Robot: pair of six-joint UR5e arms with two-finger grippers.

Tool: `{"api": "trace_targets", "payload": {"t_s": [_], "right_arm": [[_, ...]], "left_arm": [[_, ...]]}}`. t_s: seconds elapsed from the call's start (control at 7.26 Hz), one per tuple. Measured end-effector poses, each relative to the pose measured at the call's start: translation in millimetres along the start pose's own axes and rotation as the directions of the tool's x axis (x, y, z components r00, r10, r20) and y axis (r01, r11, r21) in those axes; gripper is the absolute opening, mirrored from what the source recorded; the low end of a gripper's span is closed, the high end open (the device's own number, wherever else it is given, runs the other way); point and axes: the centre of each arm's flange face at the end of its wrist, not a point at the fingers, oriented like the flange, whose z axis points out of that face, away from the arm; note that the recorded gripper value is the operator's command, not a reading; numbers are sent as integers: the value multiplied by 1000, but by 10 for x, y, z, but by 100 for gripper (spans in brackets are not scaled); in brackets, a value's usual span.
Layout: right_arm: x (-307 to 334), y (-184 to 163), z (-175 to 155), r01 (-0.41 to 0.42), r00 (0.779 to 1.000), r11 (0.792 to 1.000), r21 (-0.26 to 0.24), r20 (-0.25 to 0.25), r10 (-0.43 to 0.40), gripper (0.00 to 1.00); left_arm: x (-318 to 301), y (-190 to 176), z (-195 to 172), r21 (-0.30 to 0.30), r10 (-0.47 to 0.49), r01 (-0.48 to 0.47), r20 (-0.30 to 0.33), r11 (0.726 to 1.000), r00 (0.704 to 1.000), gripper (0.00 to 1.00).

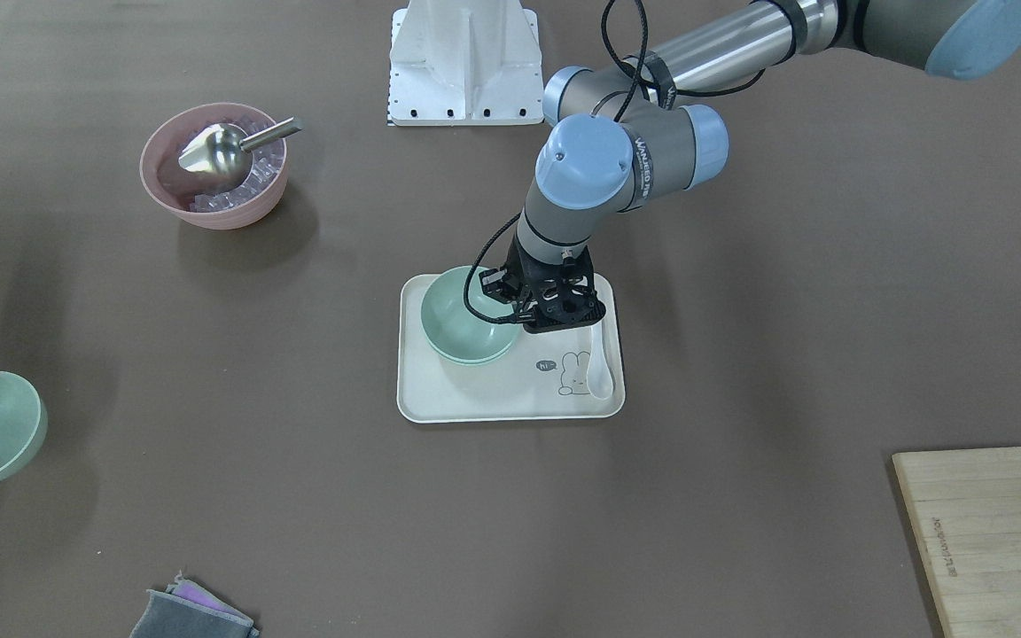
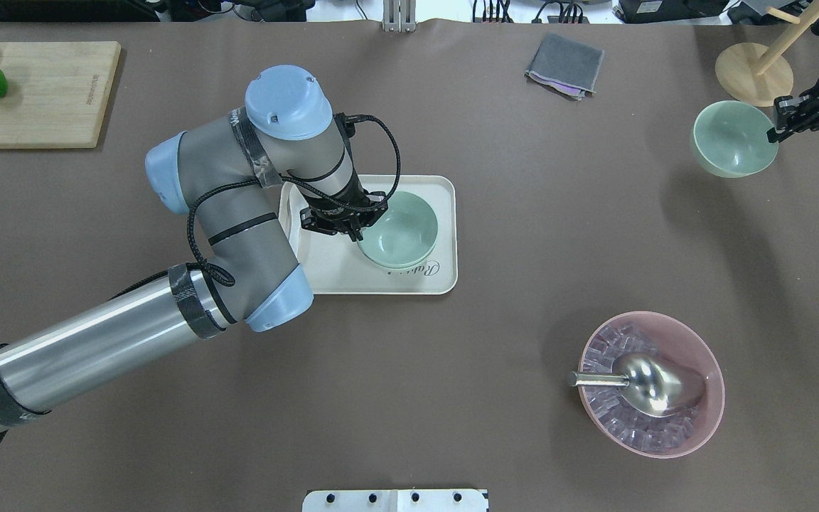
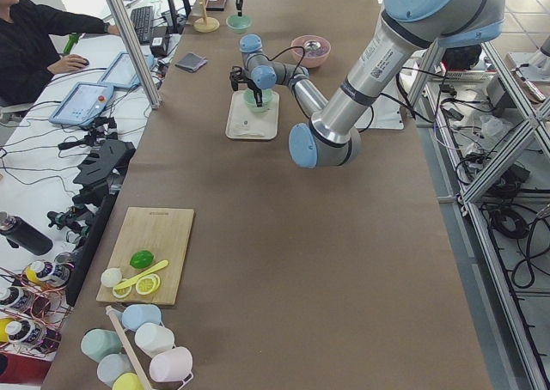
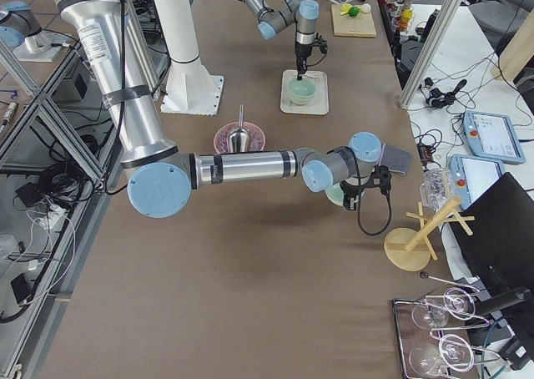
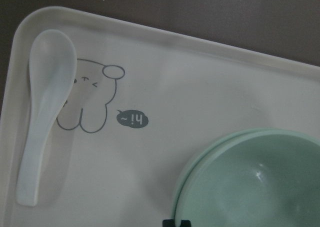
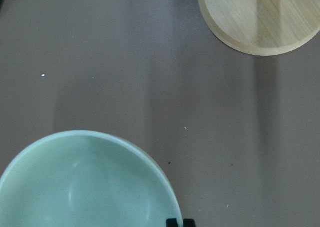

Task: Stack green bowls together

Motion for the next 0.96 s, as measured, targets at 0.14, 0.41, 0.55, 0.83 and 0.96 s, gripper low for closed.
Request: {"api": "trace_targets", "payload": {"t_s": [0.14, 0.41, 0.55, 0.83, 0.96], "right_arm": [[0, 0, 0, 0, 1000, 1000, 0, 0, 0, 0], [-5, -4, -3, 1, 1000, 1000, 0, 1, -1, 0], [-20, -9, -11, 2, 1000, 1000, 0, 4, -2, 0], [-189, -36, -166, 5, 1000, 1000, -3, 29, -5, 0], [-376, -36, -371, 2, 999, 1000, -9, 50, -1, 0]], "left_arm": [[3, 1, -2, 0, -3, 3, -2, 1000, 1000, 98], [2, -1, -9, 22, -5, 6, -14, 1000, 1000, 98], [12, 2, -40, 39, 0, 1, -23, 999, 1000, 98], [27, 3, -224, 60, 6, -4, -47, 998, 999, 98], [-30, -37, -378, 74, 2, 2, -49, 997, 999, 98]]}}
